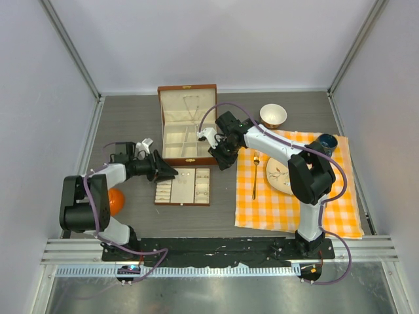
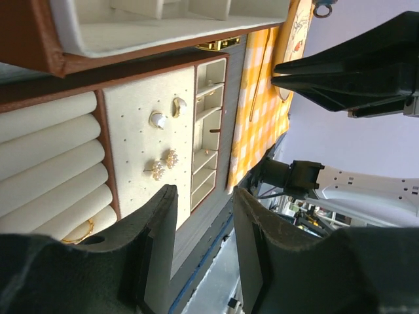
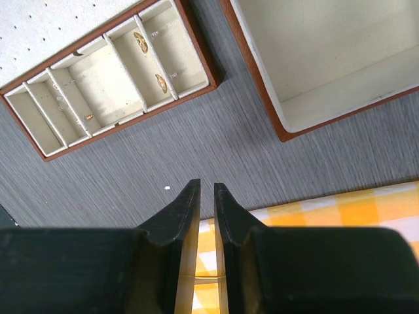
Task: Organize the mixed jewelry
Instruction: Place the jewelry in the compartment layer.
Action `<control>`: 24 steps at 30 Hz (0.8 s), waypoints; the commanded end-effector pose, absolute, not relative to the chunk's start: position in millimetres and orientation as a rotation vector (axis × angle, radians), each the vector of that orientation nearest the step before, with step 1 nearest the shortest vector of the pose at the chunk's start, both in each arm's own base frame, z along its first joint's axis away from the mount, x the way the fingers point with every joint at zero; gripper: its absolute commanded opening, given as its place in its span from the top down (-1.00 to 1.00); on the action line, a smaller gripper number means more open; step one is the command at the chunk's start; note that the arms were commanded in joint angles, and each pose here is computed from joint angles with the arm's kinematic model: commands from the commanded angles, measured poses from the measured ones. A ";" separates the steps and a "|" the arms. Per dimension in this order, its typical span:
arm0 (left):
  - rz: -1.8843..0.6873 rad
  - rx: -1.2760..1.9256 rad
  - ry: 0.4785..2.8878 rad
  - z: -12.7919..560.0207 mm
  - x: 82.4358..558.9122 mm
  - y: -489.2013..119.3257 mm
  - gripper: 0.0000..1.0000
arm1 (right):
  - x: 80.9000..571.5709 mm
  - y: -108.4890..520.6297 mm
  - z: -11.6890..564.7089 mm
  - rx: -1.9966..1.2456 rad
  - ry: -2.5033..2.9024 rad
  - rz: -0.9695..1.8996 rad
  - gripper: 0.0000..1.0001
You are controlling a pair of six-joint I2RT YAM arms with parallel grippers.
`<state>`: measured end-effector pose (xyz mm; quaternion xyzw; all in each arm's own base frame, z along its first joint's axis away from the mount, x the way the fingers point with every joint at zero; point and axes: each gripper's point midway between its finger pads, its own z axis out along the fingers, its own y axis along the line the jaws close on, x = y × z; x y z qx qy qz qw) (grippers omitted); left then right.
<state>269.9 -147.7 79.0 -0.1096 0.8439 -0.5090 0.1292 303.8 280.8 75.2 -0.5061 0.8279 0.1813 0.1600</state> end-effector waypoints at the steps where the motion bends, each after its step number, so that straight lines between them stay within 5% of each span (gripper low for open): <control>1: -1.477 -0.237 2.415 91.9 270.8 -150.3 0.14 | 308.6 288.0 92.2 -1.444 2.294 0.519 0.60; 24: -1.522 -0.164 2.544 69.3 266.3 -177.8 0.31 | 305.0 284.3 98.3 -1.440 2.285 0.512 0.60</control>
